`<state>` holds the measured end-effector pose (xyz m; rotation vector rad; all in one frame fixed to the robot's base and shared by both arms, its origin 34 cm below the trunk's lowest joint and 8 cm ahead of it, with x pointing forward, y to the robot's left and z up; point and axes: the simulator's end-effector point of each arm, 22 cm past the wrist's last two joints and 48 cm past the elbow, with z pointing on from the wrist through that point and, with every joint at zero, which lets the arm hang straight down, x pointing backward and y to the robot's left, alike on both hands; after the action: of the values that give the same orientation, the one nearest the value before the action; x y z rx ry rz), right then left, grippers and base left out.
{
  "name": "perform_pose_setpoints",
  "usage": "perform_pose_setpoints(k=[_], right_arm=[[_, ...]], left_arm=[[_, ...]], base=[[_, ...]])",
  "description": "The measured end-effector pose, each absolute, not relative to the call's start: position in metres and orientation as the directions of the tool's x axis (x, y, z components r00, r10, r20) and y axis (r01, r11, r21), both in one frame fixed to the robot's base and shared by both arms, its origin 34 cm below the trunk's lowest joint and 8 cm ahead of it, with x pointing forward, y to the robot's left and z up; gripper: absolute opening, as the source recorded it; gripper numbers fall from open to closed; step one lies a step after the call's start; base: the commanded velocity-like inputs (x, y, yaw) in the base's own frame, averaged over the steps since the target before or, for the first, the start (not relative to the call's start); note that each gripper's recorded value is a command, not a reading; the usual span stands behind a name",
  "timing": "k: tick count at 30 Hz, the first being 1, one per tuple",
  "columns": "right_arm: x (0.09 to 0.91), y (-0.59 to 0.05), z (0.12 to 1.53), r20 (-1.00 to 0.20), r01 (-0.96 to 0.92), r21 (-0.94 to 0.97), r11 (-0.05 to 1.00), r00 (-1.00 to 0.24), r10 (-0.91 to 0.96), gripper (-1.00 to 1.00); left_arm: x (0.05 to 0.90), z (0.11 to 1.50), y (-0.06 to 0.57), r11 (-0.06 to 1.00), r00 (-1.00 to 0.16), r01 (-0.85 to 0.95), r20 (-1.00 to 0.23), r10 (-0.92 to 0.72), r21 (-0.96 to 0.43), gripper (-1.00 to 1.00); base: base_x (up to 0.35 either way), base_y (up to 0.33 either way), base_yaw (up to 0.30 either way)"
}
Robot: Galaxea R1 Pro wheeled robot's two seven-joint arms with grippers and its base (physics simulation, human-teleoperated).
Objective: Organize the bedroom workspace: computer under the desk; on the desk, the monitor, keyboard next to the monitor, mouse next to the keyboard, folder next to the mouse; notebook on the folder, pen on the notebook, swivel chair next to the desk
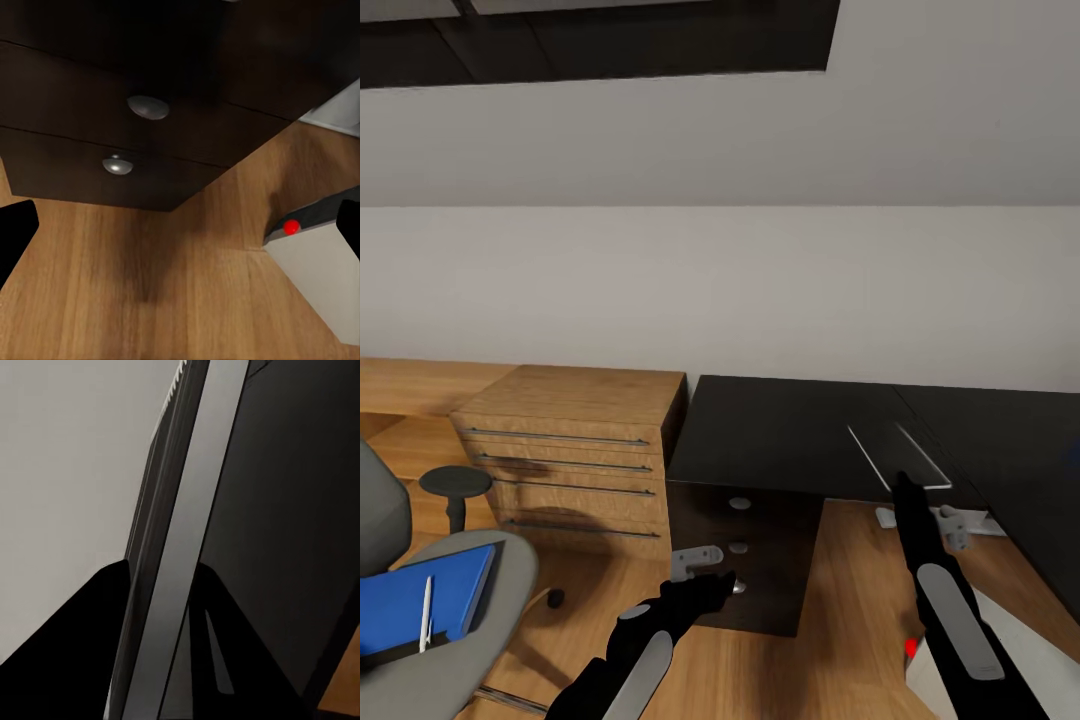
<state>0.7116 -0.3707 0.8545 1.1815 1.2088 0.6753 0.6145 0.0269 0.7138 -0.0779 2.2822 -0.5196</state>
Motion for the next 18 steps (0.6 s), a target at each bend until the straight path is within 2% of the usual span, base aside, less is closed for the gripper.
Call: perform_pose_setpoints(k=[9,18], right_arm=[[0.716,-0.349,0.857,-0.354,0.158,0.933,0.324,0.236,0.905,-1.00],[0.717,-0.343,0.859,-0.355,0.150,0.933,0.328,0.226,0.907,-1.00]], left_arm=[[0.614,0.713,0.027,0.915,-0.696,0.103,-0.686,-0.214,-0.390,1.00],[0.615,0.713,0.027,0.915,-0.696,0.104,-0.686,-0.214,-0.391,1.00]], base=[[-0.021,0.000,0.000],[-0.273,0.000,0.000]])
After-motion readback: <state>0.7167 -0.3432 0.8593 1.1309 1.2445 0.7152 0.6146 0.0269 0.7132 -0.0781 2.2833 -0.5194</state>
